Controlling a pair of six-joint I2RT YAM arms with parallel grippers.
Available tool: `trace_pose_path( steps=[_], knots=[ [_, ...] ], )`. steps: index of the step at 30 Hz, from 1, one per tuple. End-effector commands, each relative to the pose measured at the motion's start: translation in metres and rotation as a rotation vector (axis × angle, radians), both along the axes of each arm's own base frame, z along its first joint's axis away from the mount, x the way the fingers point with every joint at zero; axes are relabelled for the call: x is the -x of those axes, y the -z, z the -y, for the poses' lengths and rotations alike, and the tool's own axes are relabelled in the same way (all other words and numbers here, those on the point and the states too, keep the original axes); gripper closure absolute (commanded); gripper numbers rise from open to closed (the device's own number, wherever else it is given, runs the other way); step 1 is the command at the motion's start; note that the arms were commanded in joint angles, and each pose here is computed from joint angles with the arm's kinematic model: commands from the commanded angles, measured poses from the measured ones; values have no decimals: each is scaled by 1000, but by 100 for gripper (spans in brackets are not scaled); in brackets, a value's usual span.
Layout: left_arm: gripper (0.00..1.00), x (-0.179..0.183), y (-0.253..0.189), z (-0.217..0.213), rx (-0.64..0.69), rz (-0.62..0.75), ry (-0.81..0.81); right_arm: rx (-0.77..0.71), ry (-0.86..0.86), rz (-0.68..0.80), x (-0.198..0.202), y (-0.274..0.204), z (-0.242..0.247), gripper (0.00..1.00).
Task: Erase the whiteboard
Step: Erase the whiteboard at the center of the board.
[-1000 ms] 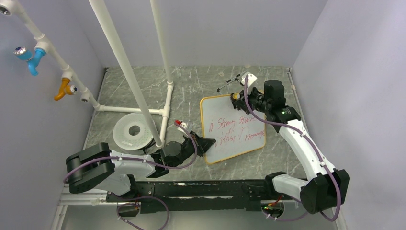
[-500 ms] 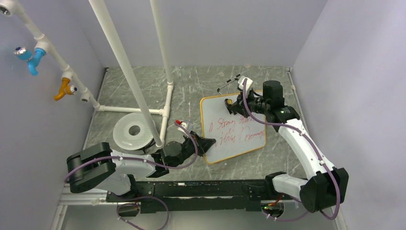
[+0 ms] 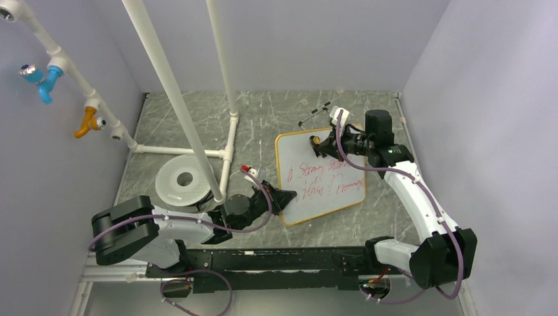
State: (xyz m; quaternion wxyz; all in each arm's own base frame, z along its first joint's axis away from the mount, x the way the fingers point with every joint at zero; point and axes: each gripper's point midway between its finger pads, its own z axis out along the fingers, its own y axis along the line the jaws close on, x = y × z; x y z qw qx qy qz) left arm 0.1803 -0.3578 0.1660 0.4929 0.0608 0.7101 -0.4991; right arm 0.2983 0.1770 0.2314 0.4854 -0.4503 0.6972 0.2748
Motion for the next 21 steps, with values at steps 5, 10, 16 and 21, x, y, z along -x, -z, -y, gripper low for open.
trace_pose_path(
  steps=[5,10,16,21],
  knots=[
    [100,23,58,-5,-342,165,168,-23,-130,-64,23,9,-12,100],
    [100,23,61,-5,-357,172,173,-28,-133,-57,23,7,-10,100],
    [100,25,64,-4,-366,186,192,-45,-110,-47,21,0,-4,100],
    [100,25,64,-2,-371,175,198,-41,-106,-43,20,0,-3,100]
  ],
)
